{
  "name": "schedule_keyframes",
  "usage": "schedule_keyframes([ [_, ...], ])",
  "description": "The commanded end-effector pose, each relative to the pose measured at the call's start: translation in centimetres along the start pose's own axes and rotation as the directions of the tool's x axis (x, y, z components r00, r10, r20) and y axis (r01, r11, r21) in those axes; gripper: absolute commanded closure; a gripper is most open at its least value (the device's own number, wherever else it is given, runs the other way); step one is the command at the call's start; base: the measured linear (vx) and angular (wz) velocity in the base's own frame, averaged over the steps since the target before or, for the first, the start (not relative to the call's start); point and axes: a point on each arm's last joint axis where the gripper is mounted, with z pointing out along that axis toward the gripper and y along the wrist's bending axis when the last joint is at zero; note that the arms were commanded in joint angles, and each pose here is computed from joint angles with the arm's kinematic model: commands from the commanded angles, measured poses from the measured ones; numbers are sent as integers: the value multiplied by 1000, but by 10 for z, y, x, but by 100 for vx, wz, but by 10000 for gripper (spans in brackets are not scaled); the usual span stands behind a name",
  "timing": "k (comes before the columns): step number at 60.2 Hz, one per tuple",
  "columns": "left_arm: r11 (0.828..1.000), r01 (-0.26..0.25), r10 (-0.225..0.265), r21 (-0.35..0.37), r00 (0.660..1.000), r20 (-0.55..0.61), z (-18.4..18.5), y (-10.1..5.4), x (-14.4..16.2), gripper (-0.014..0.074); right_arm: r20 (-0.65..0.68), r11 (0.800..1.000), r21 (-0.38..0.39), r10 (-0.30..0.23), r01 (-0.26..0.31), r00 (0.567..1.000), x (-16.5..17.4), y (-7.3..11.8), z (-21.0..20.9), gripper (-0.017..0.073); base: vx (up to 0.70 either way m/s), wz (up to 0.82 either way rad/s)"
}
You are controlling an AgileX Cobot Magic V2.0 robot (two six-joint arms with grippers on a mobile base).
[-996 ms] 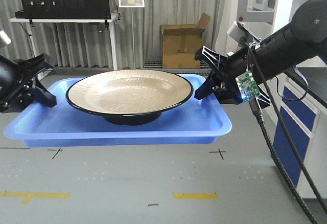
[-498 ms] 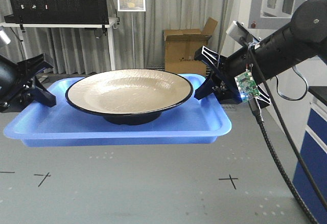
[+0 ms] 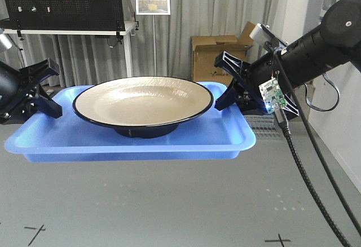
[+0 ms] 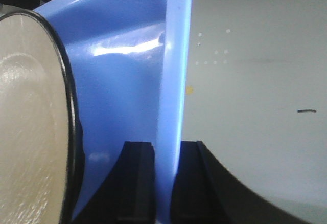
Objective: Place disk in tray to left cabinet
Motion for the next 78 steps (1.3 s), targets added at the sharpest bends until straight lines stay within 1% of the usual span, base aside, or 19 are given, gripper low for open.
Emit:
schedule_keyframes([
  [1,990,-15,4,140,997,79,-28,-27,4,596,44,991,-130,-38,43,998,8,29,-33,561,59,5],
  [78,990,-15,4,142,997,78,-28,-27,4,596,46,990,-131,-38,43,998,8,29,-33,561,59,-2],
])
